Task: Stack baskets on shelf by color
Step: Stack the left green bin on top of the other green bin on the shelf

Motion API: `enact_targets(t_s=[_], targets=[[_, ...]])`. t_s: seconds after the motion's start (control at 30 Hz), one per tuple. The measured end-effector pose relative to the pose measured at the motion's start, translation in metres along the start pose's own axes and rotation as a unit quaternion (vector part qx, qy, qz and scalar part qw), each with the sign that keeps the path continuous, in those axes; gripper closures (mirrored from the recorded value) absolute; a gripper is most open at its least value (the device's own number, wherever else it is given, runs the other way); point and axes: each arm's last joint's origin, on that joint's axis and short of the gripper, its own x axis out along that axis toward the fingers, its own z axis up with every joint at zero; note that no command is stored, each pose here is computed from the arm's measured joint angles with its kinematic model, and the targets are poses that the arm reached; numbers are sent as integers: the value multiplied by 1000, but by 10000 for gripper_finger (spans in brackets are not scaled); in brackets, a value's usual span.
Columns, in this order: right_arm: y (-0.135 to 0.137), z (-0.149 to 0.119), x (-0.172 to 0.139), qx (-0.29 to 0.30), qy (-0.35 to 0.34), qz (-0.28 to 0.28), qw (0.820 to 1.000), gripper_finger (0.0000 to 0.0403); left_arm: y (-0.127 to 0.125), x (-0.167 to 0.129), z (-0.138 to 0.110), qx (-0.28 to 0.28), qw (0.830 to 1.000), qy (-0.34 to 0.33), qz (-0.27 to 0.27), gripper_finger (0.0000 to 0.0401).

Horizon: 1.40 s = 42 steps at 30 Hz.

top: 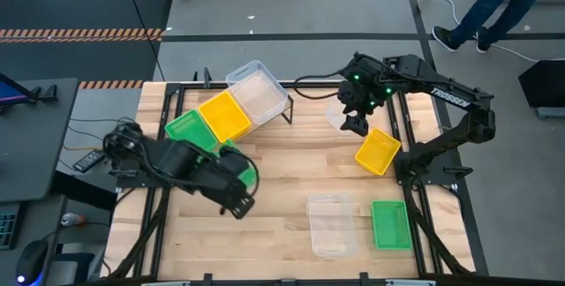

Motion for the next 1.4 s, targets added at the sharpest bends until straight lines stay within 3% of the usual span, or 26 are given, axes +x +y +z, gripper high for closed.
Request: enact_targets(t_s=[0.43,0.7,0.9,1.07,1.4], targets=[[-10,3,-3,30,-17,-10,999,96,43,-46,11,74,994,-84,-14,396],[-11,2,-3,38,-12,-14,999,96,93,-43,0,63,995,-73,28,396],[-13,2,-3,53,-13,-28,998,96,122,-50,-13,51,996,-76,23,396],[-16,2,-4,65,-15,-38,997,96,137,-47,-20,65,995,-67,30,396],[-17,2,-4,88,-20,-39,995,96,152,-14,-28,100,991,-15,86,395]])
